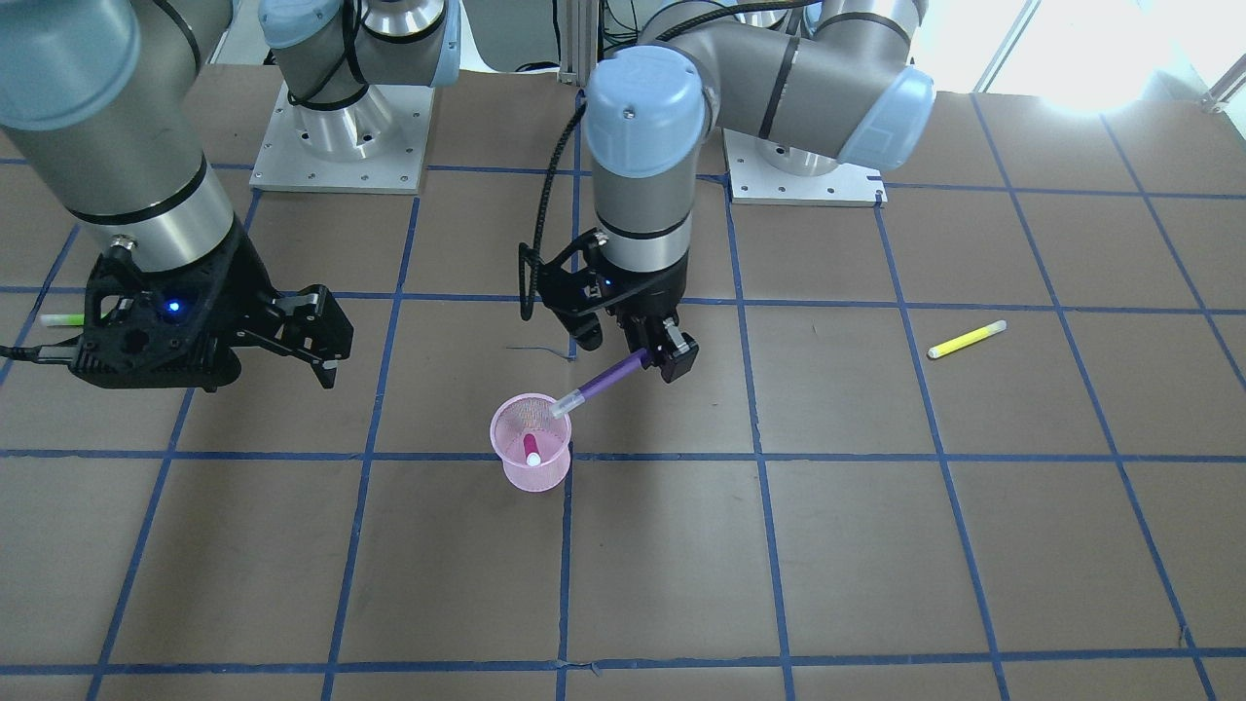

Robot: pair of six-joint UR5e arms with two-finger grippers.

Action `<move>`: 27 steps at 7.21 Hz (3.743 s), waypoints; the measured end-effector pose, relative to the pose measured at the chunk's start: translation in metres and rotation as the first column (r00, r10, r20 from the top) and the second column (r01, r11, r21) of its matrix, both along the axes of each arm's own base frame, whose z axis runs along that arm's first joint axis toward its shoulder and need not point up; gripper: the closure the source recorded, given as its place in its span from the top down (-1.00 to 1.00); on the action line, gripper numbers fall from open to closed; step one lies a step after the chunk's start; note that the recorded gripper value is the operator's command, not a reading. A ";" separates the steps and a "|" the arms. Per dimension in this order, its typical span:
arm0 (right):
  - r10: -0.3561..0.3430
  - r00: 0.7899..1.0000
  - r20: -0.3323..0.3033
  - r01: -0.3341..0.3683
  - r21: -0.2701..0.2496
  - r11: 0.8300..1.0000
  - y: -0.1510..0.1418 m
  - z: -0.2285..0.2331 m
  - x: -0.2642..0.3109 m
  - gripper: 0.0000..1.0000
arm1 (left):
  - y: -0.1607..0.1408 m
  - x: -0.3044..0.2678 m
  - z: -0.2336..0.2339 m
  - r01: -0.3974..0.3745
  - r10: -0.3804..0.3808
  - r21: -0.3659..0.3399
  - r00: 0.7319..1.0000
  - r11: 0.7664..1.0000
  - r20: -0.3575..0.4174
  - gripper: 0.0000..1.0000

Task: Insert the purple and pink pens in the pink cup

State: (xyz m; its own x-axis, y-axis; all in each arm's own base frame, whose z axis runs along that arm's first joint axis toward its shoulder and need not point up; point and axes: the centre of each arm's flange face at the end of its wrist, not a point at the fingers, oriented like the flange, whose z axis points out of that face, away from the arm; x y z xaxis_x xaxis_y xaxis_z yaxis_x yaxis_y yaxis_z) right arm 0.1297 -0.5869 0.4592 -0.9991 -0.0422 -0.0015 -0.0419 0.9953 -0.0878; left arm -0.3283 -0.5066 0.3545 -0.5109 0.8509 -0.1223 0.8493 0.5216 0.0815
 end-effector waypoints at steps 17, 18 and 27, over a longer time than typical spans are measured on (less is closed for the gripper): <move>-0.111 0.993 0.033 0.107 0.095 0.990 -0.002 -0.013 -0.068 1.00 | 0.012 -0.147 -0.097 0.391 -0.369 0.083 0.750 0.917 0.548 1.00; -0.111 0.993 0.033 0.107 0.096 0.990 -0.003 -0.013 -0.068 1.00 | 0.013 -0.145 -0.087 0.388 -0.359 0.065 0.760 0.920 0.543 0.95; -0.057 0.998 0.027 0.056 0.058 0.997 0.058 0.041 0.027 1.00 | -0.017 0.138 0.110 -0.446 0.438 -0.095 0.894 0.890 -0.091 0.94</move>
